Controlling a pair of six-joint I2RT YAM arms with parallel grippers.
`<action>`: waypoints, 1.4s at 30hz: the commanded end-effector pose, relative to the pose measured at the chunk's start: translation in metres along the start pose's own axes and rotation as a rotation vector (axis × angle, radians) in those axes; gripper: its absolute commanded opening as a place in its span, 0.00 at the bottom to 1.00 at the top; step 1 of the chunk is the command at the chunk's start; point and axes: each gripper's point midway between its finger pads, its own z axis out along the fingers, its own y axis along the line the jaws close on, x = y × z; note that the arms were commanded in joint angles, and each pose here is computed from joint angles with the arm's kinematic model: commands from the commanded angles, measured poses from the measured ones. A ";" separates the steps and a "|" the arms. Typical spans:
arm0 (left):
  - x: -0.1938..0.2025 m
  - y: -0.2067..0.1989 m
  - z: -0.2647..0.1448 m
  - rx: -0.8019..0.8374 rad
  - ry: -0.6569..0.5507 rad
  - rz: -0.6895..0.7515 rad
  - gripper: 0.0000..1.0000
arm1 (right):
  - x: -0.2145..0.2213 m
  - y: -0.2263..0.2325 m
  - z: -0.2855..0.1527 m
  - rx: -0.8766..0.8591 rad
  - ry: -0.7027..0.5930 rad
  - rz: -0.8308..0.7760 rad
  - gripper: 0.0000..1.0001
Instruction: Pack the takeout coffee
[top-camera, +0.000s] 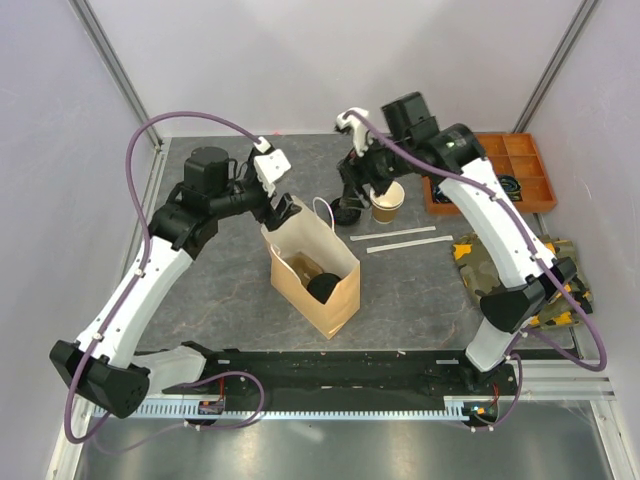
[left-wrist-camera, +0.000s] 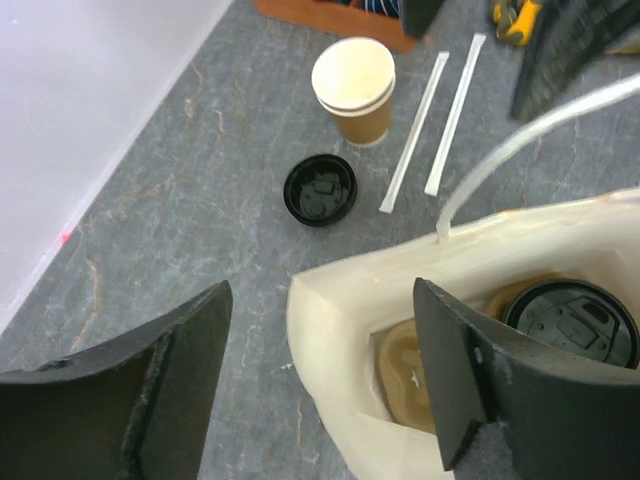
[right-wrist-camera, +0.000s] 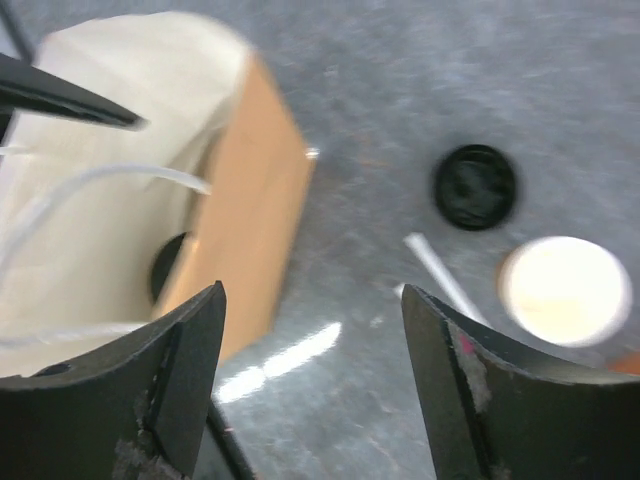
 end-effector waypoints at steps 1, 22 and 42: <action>-0.045 0.021 -0.011 -0.033 -0.091 -0.041 0.87 | -0.013 -0.038 -0.055 0.117 -0.072 -0.078 0.80; -0.061 0.140 -0.050 -0.333 -0.132 -0.352 0.91 | 0.229 -0.180 -0.003 -0.109 0.616 -0.500 0.49; -0.045 0.138 -0.052 -0.371 -0.101 -0.436 0.92 | 0.290 -0.191 0.074 -0.113 0.657 -0.606 0.36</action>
